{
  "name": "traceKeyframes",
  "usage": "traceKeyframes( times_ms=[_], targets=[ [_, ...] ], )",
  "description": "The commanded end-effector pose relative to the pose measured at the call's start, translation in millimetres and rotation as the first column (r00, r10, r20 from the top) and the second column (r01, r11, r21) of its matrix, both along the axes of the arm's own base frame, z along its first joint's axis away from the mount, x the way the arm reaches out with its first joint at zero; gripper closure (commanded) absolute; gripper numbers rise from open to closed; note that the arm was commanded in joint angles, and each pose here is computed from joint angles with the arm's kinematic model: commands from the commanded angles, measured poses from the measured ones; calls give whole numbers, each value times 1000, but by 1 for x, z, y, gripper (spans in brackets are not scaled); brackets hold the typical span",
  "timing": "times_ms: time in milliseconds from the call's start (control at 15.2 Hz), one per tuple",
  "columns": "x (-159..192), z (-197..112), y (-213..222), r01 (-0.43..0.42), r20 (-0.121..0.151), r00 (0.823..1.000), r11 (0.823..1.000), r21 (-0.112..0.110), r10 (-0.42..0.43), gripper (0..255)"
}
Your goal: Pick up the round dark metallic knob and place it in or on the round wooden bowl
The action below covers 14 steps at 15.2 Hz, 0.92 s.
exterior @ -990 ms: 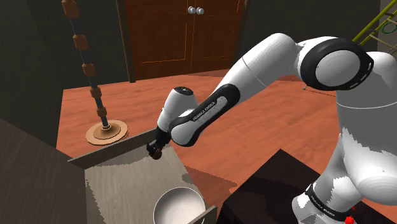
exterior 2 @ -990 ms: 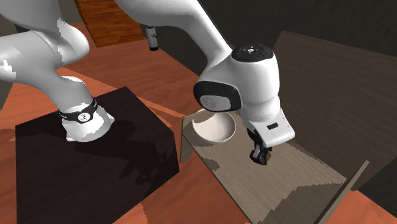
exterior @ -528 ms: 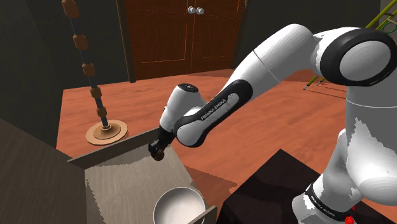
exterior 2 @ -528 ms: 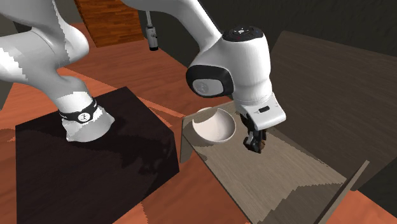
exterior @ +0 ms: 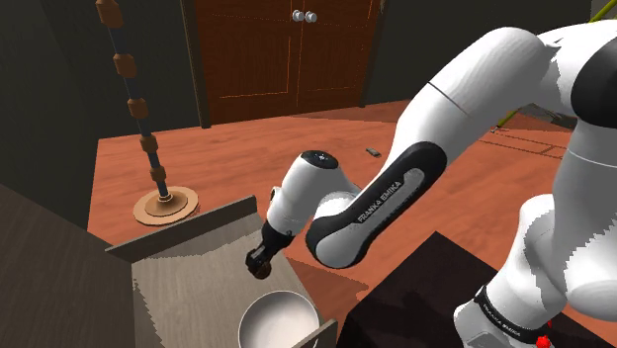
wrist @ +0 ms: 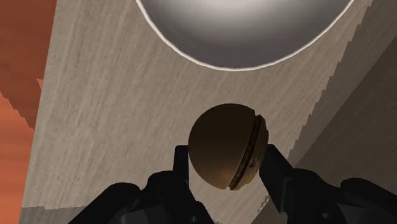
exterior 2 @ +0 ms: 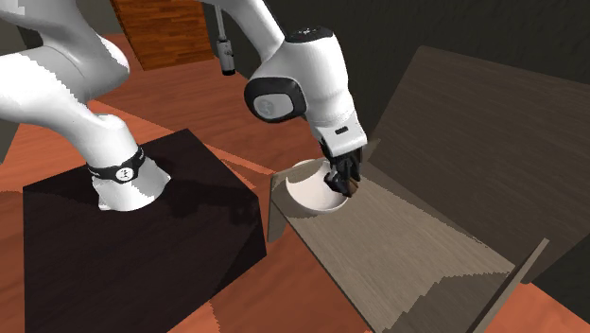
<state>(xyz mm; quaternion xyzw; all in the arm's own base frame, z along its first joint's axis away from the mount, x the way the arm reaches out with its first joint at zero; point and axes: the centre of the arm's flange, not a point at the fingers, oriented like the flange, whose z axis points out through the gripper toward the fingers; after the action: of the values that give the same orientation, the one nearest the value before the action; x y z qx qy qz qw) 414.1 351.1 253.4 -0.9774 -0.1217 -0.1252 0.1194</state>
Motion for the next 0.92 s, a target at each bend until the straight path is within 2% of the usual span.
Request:
traceKeyframes(
  times_ms=[0, 528, 858],
  targets=[
    [-26, 0, 1, 1, 0, 1000, 1000, 0, -1, 255],
    [-129, -2, 13, 1, 0, 1000, 1000, 0, -1, 255],
    [-129, -28, 13, 1, 0, 1000, 1000, 0, -1, 255]
  ],
)
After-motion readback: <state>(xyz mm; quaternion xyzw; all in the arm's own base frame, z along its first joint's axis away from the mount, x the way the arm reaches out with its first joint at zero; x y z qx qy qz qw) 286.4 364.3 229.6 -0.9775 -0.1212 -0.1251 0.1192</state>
